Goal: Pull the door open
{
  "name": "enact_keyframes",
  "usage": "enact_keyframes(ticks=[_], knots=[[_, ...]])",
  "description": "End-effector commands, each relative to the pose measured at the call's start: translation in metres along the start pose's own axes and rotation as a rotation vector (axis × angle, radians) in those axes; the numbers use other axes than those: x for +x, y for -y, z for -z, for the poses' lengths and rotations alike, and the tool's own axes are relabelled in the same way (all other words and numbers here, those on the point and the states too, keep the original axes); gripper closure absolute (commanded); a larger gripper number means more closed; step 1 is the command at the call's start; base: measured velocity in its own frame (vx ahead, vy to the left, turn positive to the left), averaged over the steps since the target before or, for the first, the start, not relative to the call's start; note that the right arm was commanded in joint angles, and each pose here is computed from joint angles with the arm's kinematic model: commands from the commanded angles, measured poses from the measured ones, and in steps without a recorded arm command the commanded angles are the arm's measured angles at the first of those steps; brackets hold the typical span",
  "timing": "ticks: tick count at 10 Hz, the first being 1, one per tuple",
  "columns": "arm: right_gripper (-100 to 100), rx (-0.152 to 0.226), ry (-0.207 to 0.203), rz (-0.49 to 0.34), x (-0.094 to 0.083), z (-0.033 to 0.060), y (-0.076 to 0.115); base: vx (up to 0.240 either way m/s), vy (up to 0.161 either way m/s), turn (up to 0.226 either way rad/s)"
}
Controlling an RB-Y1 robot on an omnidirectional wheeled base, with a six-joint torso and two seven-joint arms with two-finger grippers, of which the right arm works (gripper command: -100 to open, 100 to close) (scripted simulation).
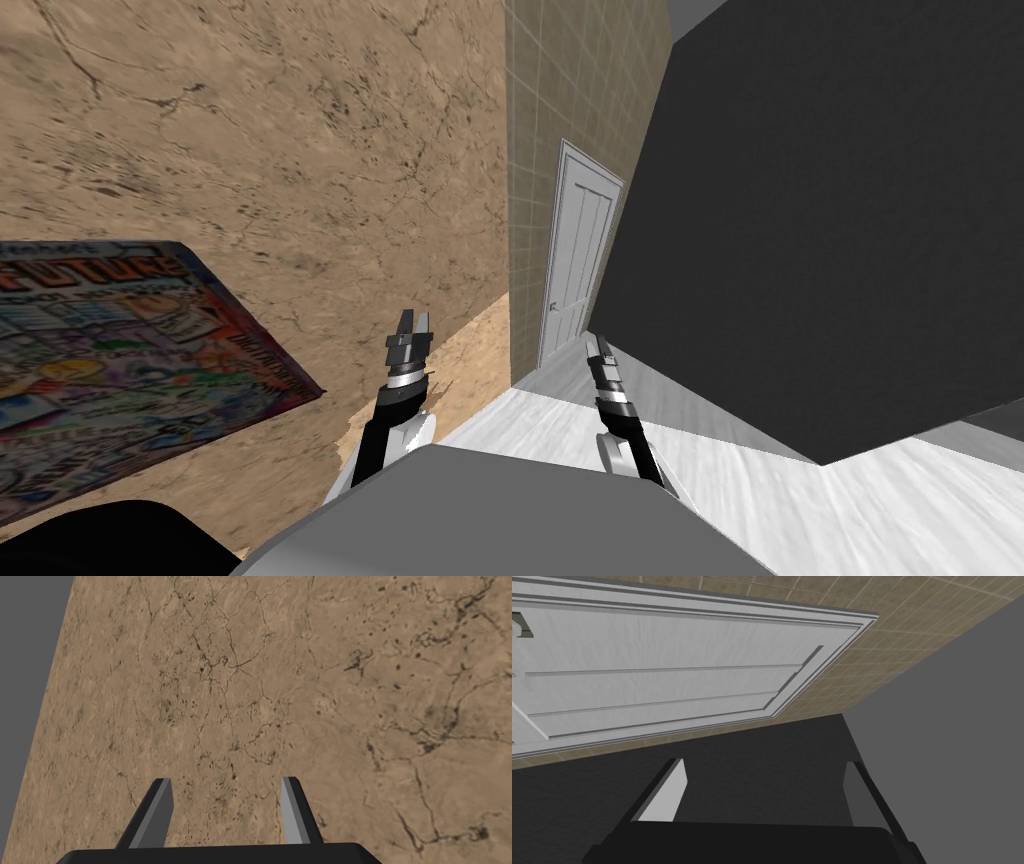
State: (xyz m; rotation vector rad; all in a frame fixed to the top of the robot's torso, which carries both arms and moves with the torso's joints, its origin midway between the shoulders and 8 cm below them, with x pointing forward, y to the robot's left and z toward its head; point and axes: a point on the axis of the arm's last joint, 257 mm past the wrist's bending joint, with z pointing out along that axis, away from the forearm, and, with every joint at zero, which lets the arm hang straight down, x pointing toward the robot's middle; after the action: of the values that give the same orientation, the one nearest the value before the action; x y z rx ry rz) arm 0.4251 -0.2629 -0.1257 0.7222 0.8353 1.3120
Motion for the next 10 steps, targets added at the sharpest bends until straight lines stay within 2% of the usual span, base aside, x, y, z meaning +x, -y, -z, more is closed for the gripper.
enact_keyframes(ticks=[1, 10], knots=[[-100, 0.018, -0.007, -0.007, 0.001, 0.0008, 0.011, 0.081, -0.102, 0.138], [-100, 0.119, -0.036, -0.036, 0.005, 0.0116, 0.074, 0.063, -0.103, 0.134]])
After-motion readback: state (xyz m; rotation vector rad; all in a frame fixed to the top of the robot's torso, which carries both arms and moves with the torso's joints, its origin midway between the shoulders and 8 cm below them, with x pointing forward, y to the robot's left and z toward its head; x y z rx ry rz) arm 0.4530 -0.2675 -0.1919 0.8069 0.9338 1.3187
